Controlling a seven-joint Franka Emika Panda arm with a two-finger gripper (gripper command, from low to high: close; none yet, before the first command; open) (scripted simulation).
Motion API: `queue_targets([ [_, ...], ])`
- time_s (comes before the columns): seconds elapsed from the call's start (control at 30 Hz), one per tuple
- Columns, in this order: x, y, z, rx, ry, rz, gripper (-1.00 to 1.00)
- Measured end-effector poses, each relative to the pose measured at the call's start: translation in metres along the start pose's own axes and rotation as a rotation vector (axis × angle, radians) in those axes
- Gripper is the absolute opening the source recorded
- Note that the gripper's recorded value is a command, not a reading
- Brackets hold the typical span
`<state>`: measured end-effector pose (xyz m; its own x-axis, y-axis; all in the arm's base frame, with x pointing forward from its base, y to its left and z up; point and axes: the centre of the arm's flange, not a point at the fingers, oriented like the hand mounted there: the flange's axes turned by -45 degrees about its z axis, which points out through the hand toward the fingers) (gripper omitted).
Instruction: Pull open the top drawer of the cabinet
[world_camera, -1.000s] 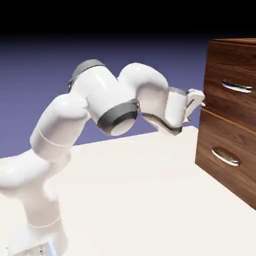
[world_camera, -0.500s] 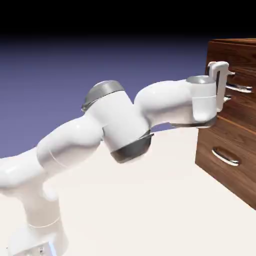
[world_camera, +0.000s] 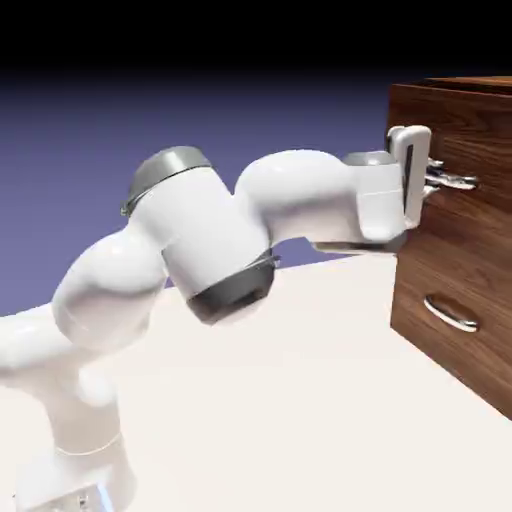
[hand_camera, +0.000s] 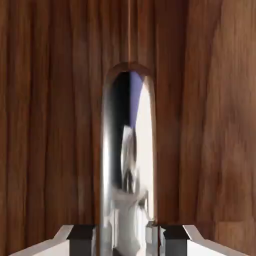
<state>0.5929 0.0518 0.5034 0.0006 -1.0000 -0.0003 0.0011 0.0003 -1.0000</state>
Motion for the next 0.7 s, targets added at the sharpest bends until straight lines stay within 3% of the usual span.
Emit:
queue_targets([
  [0.5,0.000,0.000,-0.163,0.000,0.000,0.001,-1.00],
  [0.53,0.000,0.000,-0.166,0.000,0.000,0.001,1.00],
  [0.7,0.000,-0.001,-0.204,-0.002,-0.001,0.002,1.00],
])
